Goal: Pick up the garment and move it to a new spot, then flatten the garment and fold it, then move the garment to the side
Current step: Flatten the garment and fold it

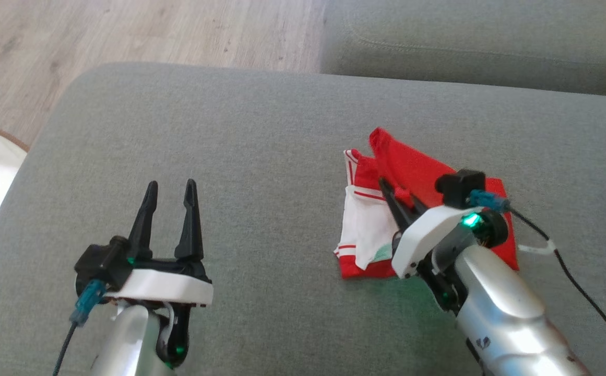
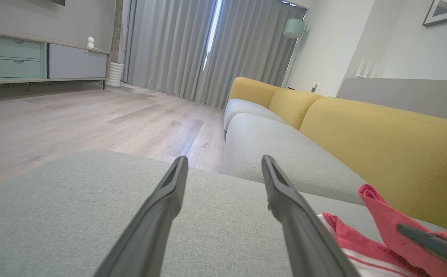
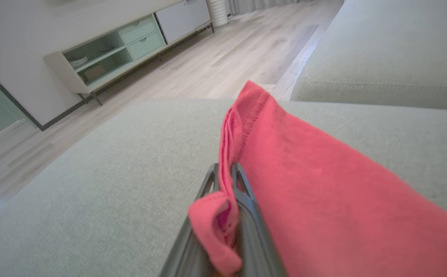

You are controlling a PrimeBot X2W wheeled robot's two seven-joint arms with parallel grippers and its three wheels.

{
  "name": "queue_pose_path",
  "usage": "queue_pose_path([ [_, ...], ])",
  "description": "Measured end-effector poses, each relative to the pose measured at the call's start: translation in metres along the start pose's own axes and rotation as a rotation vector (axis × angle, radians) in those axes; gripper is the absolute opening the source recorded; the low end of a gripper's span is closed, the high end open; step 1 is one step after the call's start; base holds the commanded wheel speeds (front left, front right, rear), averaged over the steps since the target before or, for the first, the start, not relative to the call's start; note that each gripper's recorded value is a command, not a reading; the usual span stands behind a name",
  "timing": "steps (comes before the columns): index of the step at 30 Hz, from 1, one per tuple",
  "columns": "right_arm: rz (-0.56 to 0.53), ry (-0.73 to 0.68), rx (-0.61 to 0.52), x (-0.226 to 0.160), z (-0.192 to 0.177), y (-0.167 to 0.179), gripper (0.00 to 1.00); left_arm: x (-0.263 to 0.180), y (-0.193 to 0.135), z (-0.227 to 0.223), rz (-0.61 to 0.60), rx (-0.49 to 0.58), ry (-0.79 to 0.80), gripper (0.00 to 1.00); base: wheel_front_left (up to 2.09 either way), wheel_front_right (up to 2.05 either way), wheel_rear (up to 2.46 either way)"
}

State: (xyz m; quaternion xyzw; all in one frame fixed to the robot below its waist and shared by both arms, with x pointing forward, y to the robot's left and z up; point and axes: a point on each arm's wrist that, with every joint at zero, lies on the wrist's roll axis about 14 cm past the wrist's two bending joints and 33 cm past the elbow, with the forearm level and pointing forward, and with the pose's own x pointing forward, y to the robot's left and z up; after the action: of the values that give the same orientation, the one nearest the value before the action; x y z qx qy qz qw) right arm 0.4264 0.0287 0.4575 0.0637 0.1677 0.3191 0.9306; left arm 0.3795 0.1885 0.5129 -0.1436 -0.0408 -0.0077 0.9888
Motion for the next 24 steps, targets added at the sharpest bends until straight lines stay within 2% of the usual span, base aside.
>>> queue_pose_path([
  [6, 0.017, 0.071, 0.020, 0.003, -0.026, 0.005, 0.00, -0.002, 0.003, -0.006, 0.012, -0.009, 0.019, 1.00, 0.00, 0.00, 0.00],
  [7, 0.016, 0.073, 0.019, 0.003, -0.029, 0.004, 0.18, -0.002, 0.003, -0.008, 0.011, -0.012, 0.023, 1.00, 0.00, 0.00, 0.00],
  [8, 0.019, 0.075, 0.018, 0.002, -0.031, 0.005, 0.97, -0.002, 0.002, -0.009, 0.008, -0.011, 0.026, 1.00, 0.00, 0.00, 0.00],
  [10, 0.046, 0.088, 0.043, 0.001, -0.038, 0.014, 1.00, -0.002, 0.001, -0.011, 0.004, -0.011, 0.034, 1.00, 0.00, 0.00, 0.00],
  [12, 0.062, 0.101, 0.142, -0.003, -0.044, 0.024, 1.00, -0.001, -0.001, -0.013, 0.000, -0.012, 0.040, 1.00, 0.00, 0.00, 0.00],
  [17, 0.088, 0.067, 0.161, -0.007, -0.038, 0.034, 1.00, 0.001, -0.007, -0.014, -0.019, -0.015, 0.041, 1.00, 0.00, 0.00, 0.00],
  [20, 0.074, -0.022, 0.132, -0.007, -0.014, 0.027, 1.00, 0.005, -0.015, -0.012, -0.040, -0.017, 0.034, 1.00, 0.00, 0.00, 0.00],
  [24, -0.017, -0.149, 0.008, -0.008, 0.027, -0.008, 1.00, 0.011, -0.028, -0.006, -0.079, -0.022, 0.013, 1.00, 0.00, 0.00, 0.00],
])
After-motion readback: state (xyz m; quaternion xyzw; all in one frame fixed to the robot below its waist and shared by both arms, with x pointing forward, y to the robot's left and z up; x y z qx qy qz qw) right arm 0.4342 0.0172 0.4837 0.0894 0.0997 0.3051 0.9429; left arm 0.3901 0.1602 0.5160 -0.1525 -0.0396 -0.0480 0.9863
